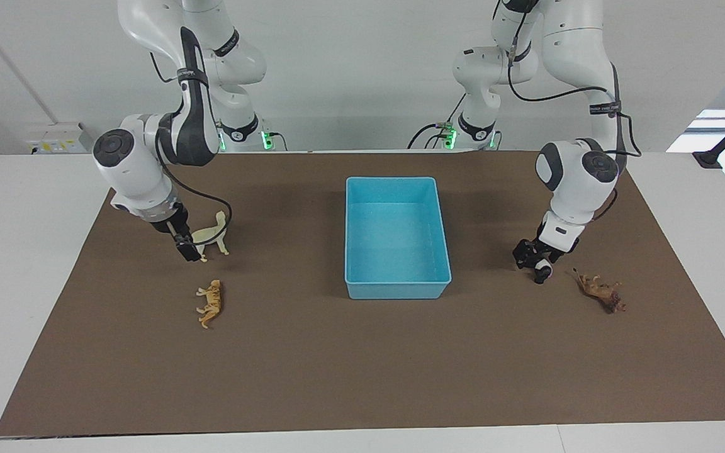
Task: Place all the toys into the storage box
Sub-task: 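Lower the left gripper onto the panda while the right gripper reaches the camel, then carry the panda into the box with the left gripper while the right grasps camel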
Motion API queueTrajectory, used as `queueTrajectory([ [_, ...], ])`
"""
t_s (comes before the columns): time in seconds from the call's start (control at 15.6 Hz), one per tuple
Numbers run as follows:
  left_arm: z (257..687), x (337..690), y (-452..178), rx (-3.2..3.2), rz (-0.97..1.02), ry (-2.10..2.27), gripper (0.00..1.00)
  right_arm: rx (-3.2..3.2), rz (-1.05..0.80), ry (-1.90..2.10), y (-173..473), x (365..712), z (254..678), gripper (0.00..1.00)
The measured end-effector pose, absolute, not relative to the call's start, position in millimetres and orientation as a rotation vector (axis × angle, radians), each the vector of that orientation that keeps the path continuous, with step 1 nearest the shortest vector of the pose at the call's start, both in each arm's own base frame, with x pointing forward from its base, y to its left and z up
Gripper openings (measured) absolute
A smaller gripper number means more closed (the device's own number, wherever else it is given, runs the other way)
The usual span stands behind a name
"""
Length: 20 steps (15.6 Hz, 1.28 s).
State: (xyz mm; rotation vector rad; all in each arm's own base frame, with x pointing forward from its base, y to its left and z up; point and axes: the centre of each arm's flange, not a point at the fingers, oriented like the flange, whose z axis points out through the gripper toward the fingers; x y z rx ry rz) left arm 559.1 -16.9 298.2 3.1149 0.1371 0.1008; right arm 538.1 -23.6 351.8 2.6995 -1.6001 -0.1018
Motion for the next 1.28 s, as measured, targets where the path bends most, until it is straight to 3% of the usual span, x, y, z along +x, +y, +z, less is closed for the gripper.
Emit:
queueTrajectory([
  [0.26,295,556,-17,3.116,0.088,0.136,0.92,2.708,-0.086,-1.594,-19,518,331,1.0],
  [0.45,297,557,-18,3.116,0.091,0.135,0.56,2.705,-0.093,-1.593,-18,505,323,1.0],
  [0.71,303,560,-19,3.11,0.063,0.22,0.56,2.709,-0.093,-1.586,-18,494,317,1.0],
  [0.9,359,579,-44,3.097,-0.063,0.318,0.56,2.713,-0.098,-1.574,-18,488,311,0.99],
  [1.09,445,585,-127,3.066,-0.08,0.48,0.56,2.717,-0.105,-1.563,-20,486,309,0.99],
  [1.28,472,559,-223,3.001,-0.058,0.633,0.56,2.724,-0.089,-1.563,-22,486,308,0.97],
])
